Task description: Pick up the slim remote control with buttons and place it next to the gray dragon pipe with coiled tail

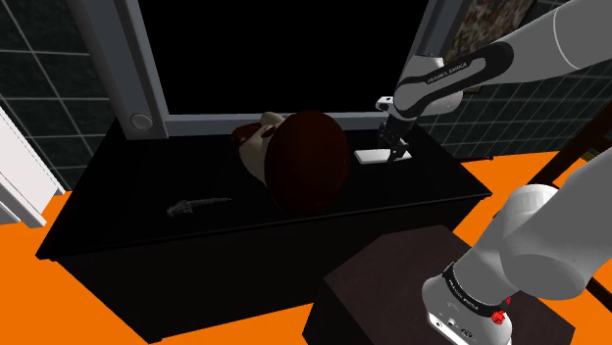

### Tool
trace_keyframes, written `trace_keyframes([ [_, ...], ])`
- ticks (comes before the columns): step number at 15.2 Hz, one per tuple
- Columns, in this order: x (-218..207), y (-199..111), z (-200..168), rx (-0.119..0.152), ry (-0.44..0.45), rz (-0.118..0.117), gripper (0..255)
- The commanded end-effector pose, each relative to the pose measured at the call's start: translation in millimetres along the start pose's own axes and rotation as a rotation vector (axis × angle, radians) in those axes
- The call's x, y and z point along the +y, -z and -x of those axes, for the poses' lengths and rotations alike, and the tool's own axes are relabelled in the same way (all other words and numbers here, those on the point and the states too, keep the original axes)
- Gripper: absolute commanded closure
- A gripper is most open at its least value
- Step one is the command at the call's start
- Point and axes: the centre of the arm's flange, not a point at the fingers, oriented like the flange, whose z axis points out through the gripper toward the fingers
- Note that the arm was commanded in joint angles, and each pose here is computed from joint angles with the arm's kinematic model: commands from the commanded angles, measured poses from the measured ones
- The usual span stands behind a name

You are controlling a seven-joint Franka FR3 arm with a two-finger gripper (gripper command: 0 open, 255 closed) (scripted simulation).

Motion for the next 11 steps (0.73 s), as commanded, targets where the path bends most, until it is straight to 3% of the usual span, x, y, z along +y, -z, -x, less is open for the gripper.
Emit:
trace_keyframes([
  [1, 0.0, 0.0, -0.1, 0.0, 0.0, 0.0, 255],
  [11, -0.4, 47.4, -0.3, 0.0, 0.0, 0.0, 255],
])
